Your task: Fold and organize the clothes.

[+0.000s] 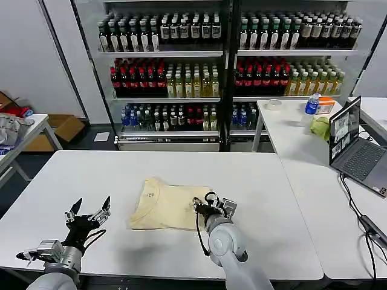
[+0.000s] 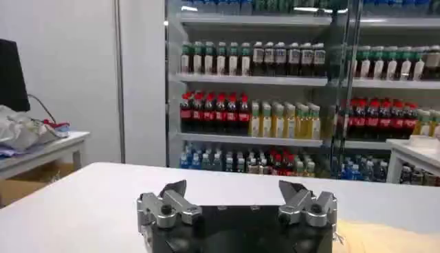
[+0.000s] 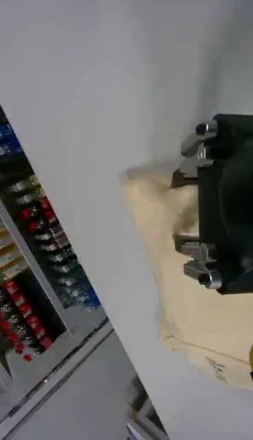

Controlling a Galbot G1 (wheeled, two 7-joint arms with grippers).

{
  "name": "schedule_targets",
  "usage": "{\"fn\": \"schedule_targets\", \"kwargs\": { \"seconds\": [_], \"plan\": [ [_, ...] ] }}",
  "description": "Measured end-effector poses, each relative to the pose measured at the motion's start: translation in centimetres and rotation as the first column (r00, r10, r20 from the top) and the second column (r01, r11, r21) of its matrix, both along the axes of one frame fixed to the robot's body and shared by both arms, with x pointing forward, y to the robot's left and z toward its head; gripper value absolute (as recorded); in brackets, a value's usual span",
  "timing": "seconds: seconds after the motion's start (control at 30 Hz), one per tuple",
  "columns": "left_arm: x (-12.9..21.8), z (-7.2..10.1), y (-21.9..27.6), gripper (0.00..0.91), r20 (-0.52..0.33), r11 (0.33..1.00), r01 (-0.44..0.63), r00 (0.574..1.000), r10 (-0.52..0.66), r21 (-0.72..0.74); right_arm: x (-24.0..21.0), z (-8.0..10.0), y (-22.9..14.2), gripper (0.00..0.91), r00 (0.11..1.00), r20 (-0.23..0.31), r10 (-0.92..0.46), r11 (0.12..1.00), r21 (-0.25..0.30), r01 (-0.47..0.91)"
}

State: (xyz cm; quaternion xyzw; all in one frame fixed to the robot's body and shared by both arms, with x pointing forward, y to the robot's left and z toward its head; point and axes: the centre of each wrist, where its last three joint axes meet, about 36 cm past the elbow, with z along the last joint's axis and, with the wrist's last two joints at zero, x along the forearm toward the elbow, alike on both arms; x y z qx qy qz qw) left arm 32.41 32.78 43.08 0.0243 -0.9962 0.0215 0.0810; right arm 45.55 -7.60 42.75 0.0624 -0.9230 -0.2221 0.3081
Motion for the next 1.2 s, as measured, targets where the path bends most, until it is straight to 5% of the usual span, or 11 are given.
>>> {"fn": "schedule_targets", "kwargs": {
  "seconds": [0.73,0.77,0.8,1.0,1.2],
  "plan": [
    [0.9,-0.5,-0.2,0.907,-0.004,1.0,0.012,1.0,-0.012,-0.01,2.0,-0.1,-2.7,0.02,0.999,0.011,-0.038,0.998,-0.055,0.039],
    [0.9,-0.5,-0.2,0.907,-0.004,1.0,0.013,1.0,-0.013,-0.011,2.1,-0.1,-2.7,0.171,0.999,0.014,-0.037,0.997,-0.061,0.038],
    [1.0,-0.5,-0.2,0.907,-0.004,1.0,0.014,1.0,-0.014,-0.011,2.1,-0.1,-2.9,0.907,0.999,0.018,-0.035,0.997,-0.067,0.037],
    [1.3,-0.6,-0.4,0.907,-0.005,1.0,0.023,1.0,-0.023,-0.012,1.7,-0.5,-3.3,0.907,0.999,0.052,-0.016,0.992,-0.12,0.022],
    [1.4,-0.4,-0.7,0.907,0.003,0.999,0.033,0.999,-0.033,-0.017,0.1,-1.1,-4.4,0.907,0.984,0.177,-0.003,0.973,-0.225,0.044]
  ]
}}
